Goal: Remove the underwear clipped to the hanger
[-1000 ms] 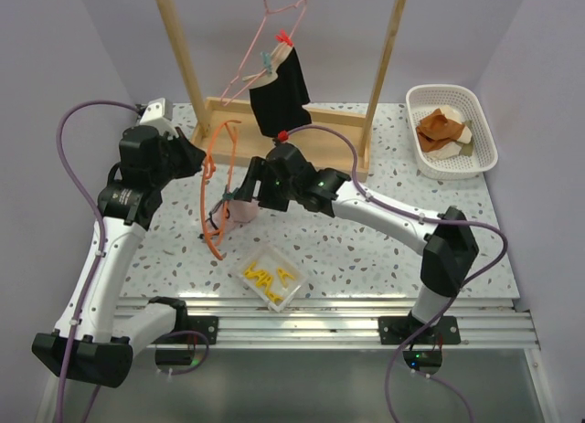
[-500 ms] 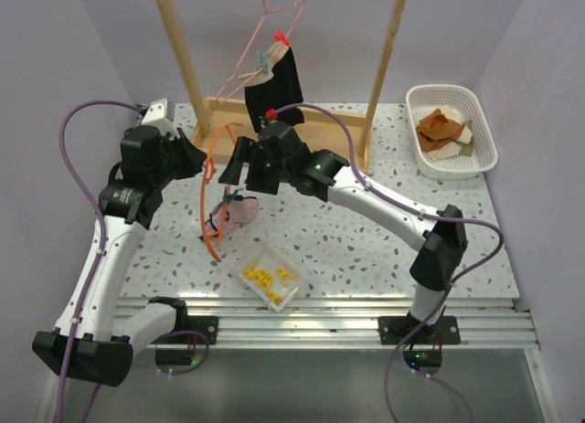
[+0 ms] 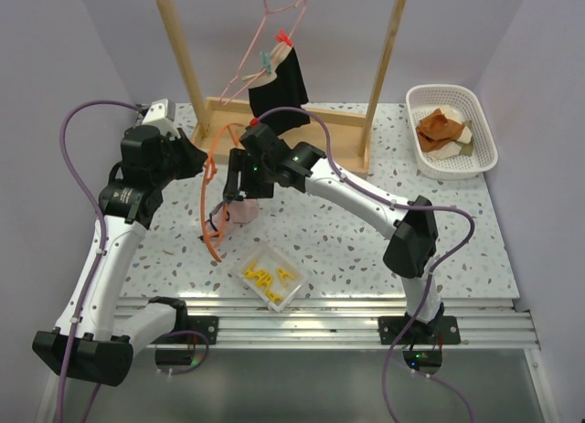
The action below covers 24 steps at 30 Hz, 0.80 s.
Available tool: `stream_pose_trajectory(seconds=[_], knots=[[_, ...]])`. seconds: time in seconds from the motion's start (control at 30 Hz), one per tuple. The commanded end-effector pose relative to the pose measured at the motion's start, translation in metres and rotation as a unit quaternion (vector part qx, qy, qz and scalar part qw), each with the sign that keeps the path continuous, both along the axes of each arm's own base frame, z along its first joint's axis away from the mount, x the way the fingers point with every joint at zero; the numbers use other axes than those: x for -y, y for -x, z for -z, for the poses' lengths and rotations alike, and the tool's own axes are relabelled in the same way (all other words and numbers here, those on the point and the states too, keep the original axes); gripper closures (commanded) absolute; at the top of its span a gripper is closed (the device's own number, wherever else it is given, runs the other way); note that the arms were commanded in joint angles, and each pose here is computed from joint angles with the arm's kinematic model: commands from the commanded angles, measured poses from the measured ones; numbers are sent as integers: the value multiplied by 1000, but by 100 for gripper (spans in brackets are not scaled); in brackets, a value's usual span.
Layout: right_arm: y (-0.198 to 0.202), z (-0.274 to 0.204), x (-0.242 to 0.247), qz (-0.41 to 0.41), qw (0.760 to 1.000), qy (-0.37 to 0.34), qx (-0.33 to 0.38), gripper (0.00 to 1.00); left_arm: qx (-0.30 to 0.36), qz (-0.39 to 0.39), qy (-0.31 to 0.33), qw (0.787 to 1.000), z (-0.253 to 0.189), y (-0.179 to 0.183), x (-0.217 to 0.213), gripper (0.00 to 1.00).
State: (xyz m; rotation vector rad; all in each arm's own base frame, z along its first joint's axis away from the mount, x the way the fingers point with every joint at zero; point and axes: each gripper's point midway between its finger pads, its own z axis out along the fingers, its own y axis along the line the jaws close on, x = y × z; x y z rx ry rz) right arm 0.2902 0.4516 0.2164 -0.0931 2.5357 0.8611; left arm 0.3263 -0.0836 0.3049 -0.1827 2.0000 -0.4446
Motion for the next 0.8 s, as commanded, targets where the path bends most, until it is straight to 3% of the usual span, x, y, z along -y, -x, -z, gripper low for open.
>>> stream_pose_trajectory(seconds=[0.0, 0.23, 0.27, 0.4, 0.63, 0.77], knots=[[2, -11, -5, -11, 1000, -10, 8, 36, 32, 8, 6, 999, -21, -4, 2, 100], [7, -2, -5, -10, 1000, -19, -6, 69, 36, 5, 7, 999, -23, -4, 1, 100], [7, -5, -4, -8, 1000, -20, -5, 78, 36, 5, 7, 999, -23, -4, 1, 100], [7, -15, -5, -2, 999, -42, 2, 100, 32, 5, 6, 999, -20, -6, 1, 100], [9, -30, 6, 12, 997, -82, 1, 100, 32, -9, -4, 999, -17, -7, -5, 100], [11, -52, 18, 26, 989, -142, 3, 100, 28, -18, -16, 999, -12, -9, -10, 100]])
